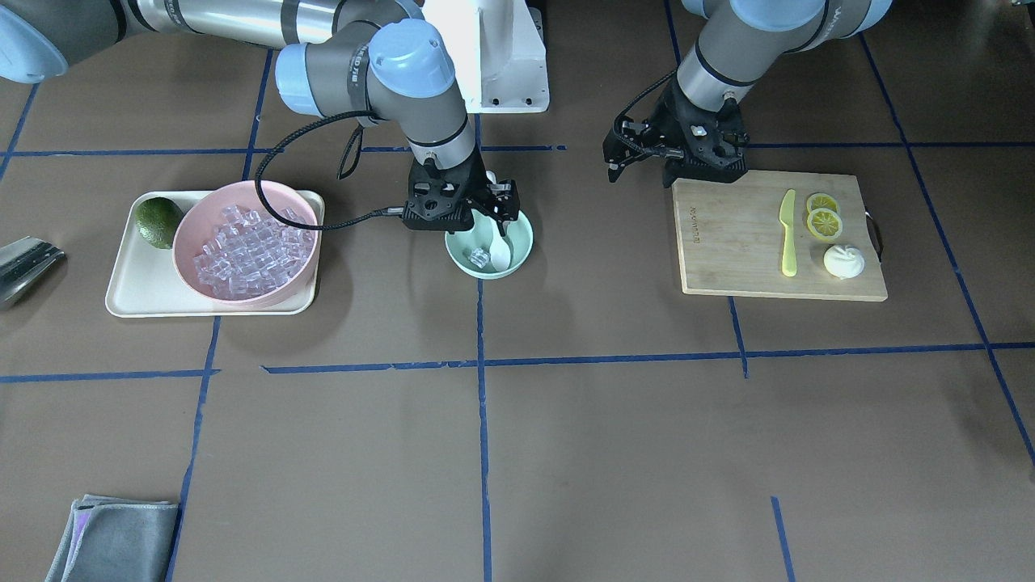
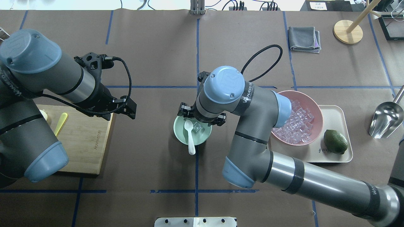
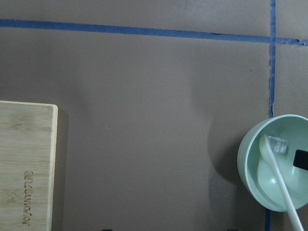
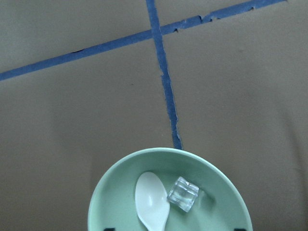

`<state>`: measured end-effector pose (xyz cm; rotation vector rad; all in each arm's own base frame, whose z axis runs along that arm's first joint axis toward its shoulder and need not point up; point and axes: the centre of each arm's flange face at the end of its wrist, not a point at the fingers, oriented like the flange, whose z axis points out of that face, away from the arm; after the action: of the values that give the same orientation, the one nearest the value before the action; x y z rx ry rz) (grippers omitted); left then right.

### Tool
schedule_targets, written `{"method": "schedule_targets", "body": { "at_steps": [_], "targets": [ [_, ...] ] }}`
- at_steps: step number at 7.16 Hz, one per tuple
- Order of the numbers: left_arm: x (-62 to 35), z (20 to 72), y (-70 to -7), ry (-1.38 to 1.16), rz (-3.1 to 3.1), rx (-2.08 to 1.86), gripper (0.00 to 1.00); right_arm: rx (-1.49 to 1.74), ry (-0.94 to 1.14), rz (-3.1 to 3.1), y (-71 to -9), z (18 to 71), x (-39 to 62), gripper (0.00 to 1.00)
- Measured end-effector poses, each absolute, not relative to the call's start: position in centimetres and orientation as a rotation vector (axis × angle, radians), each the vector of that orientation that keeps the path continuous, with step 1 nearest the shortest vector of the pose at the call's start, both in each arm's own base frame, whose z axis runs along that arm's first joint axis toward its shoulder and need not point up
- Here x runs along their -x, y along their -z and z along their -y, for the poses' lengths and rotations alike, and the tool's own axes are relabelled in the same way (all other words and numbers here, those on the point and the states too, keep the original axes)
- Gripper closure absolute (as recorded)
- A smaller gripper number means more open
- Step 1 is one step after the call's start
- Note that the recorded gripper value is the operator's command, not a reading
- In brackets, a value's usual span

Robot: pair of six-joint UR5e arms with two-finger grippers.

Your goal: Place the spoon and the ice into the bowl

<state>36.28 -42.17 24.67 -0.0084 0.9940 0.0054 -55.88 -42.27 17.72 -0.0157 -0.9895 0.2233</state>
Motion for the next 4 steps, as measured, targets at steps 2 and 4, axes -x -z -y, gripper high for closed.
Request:
{"method": "schedule_targets", "body": {
  "at_steps": [2,4],
  "targets": [
    [-34.0,42.0,-27.3,-0.031,-0.966,-0.011,0.16,0.033,-0.201,1.003,-22.0,43.6,47.9,0.00],
    [-29.6,42.1,-32.0,-0.092,-0.910,-0.050,0.16,0.019,-0.229,0.959,-29.9,43.0,36.2,0.00]
  ]
}}
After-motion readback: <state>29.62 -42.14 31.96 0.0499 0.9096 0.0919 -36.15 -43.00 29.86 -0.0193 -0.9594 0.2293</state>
